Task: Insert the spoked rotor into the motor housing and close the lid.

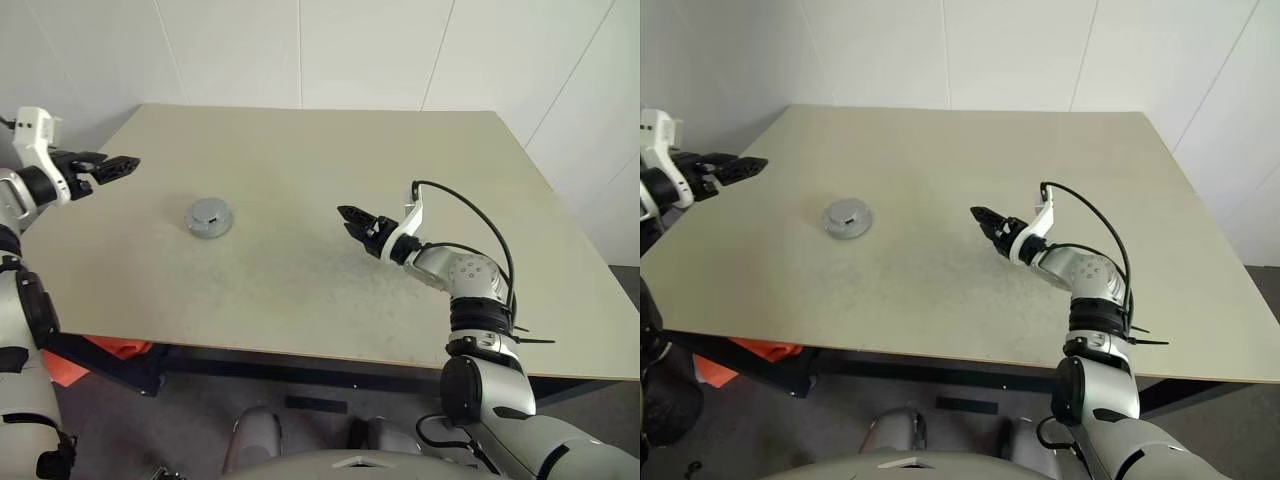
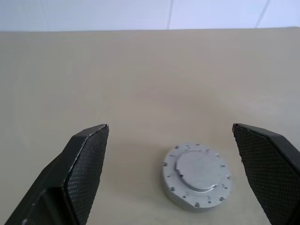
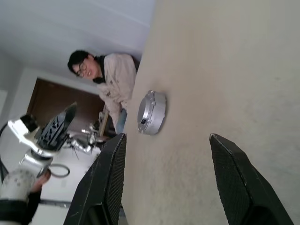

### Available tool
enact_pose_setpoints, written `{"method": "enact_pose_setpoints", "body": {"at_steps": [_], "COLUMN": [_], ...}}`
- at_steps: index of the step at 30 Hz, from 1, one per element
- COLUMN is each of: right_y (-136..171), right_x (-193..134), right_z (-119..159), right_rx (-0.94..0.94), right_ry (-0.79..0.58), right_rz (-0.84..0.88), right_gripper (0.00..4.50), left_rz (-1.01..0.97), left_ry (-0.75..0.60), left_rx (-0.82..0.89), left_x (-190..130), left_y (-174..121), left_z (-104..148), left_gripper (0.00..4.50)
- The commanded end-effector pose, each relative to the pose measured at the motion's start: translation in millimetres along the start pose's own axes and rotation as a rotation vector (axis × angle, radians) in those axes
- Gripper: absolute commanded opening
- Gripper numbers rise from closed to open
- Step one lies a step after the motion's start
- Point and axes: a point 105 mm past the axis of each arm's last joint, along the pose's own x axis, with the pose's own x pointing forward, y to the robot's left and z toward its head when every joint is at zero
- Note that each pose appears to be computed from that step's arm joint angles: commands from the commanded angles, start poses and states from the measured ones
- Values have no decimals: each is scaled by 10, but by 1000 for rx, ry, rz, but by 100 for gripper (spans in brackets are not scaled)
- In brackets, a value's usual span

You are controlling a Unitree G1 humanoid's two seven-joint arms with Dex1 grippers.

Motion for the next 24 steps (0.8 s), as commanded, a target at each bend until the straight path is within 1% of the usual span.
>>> {"method": "enact_pose_setpoints", "body": {"at_steps": [1, 3, 7, 10, 12, 17, 19, 20, 24], "right_y": [297, 312, 331, 329, 318, 265, 298, 326, 417], "right_x": [-136, -227, -368, -431, -462, -515, -511, -502, -485], "right_z": [142, 164, 161, 166, 202, 241, 227, 226, 164], "right_rx": [-263, -387, -573, -737, -799, -845, -755, -718, -697], "right_ry": [31, 60, 94, 95, 73, 56, 56, 52, 83], "right_rz": [71, 63, 68, 52, 42, 21, 56, 77, 129], "right_gripper": [317, 317, 317, 317, 317, 317, 317, 317, 317], "left_rz": [-241, -337, -444, -532, -588, -690, -630, -636, -732], "left_ry": [33, 48, 105, 119, 119, 76, 34, 20, 17], "left_rx": [78, 74, 110, 138, 167, 220, 197, 190, 190], "left_x": [317, 463, 687, 802, 876, 1021, 1150, 1179, 1177], "left_y": [-446, -654, -938, -1153, -1304, -1647, -1662, -1702, -1909], "left_z": [34, -20, -185, -211, -201, -152, -86, -58, -44], "left_gripper": [447, 447, 447, 447, 447, 447, 447, 447, 447]}}
